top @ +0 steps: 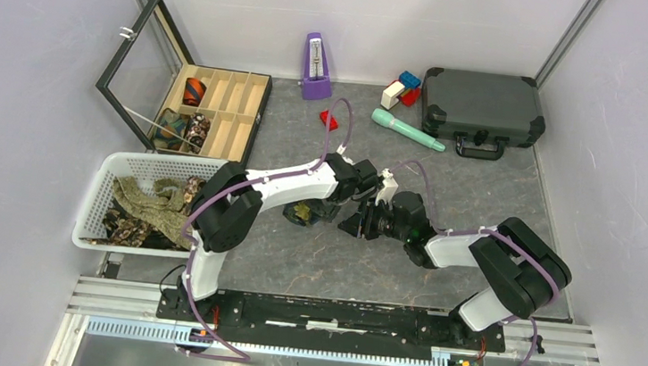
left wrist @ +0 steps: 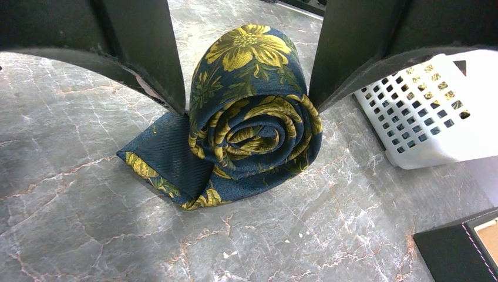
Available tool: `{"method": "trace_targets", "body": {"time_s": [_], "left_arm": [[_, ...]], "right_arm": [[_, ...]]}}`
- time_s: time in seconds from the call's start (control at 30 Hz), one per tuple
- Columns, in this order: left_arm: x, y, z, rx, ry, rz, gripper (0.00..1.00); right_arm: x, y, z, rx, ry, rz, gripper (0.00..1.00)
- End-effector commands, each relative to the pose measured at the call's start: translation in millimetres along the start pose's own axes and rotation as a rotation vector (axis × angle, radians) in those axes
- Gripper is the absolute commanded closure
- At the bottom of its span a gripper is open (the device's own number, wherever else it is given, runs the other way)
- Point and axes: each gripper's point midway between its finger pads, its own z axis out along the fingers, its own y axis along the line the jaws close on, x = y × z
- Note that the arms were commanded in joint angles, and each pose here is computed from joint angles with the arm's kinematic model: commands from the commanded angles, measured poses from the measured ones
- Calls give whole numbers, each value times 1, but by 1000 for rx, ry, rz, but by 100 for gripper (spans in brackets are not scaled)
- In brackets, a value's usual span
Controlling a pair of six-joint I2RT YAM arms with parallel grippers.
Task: Roll the ties
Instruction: Roll the tie at the center of the board.
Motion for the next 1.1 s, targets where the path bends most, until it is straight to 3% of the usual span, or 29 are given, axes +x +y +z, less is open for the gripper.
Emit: {"method": "trace_targets", "body": {"time_s": [0.0, 0.4, 1.07], "left_arm": [[-12, -1, -12, 12, -36, -75, 16], [-18, 4, -20, 22, -68, -106, 6], [-11, 33, -48, 167, -138, -236, 4]], "right_arm": [[-18, 12, 0, -32, -56, -23, 58], [-20, 15, -1, -41, -59, -25, 57], [-27, 22, -5, -49, -71, -39, 55]]}}
